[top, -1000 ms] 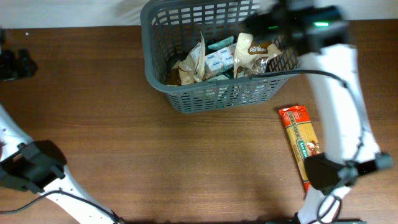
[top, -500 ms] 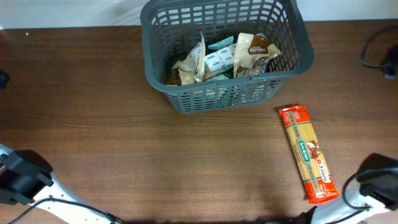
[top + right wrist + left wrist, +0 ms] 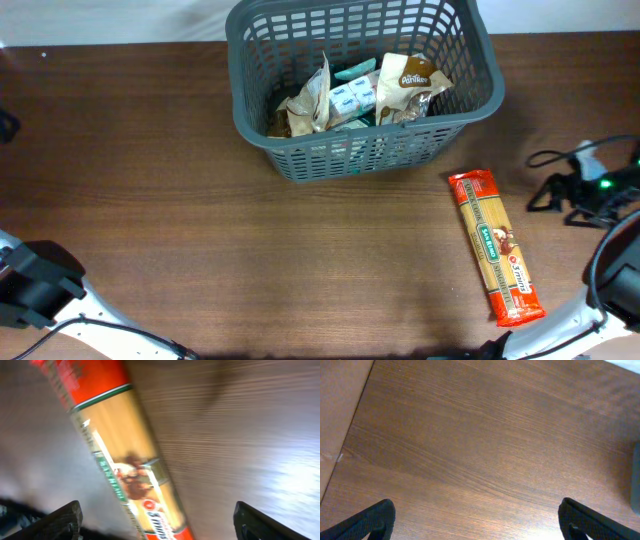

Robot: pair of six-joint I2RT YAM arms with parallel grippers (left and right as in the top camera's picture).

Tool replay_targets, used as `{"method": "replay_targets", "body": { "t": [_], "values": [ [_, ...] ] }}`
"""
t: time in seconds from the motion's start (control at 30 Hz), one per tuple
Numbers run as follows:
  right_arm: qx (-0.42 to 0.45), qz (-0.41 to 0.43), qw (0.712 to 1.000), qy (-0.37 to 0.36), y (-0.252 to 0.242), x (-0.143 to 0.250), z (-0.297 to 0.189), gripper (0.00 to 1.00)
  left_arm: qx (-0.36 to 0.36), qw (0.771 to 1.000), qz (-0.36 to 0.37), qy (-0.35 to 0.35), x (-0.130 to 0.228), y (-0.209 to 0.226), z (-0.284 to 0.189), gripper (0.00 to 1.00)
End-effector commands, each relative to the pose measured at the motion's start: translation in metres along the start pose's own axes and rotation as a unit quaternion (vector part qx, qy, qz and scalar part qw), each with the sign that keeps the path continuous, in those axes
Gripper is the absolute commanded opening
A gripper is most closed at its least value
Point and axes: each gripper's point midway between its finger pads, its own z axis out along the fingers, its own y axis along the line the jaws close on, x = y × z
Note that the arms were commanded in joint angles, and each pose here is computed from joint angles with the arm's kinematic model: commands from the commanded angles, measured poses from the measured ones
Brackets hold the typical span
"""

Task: Pack container
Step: 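Move the right gripper to the top end of the spaghetti package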

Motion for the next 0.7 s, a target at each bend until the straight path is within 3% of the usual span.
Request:
{"method": "replay_targets", "body": {
  "t": [0.0,0.13,0.37,0.67],
  "values": [
    [0.010,-0.080,0.996,0.023,0.029,-0.004,0.009,0.98,0.001,1.000,0.012,-0.002,0.000,-0.002,-0.004,0.99],
    [0.070,-0.155,0.983,0.075,0.034,-0.003,0.018,0.99,0.001,1.000,0.018,-0.002,0.000,-0.002,-0.004,0.99],
    [0.210,-0.183,0.955,0.104,0.001,-0.016,0.010,0.99,0.001,1.000,0.022,-0.002,0.000,-0.002,-0.004,0.99],
    [0.209,-0.164,0.960,0.085,0.000,-0.022,0.029,0.99,0.001,1.000,0.022,-0.003,0.000,-0.002,-0.004,0.99]
  ]
}}
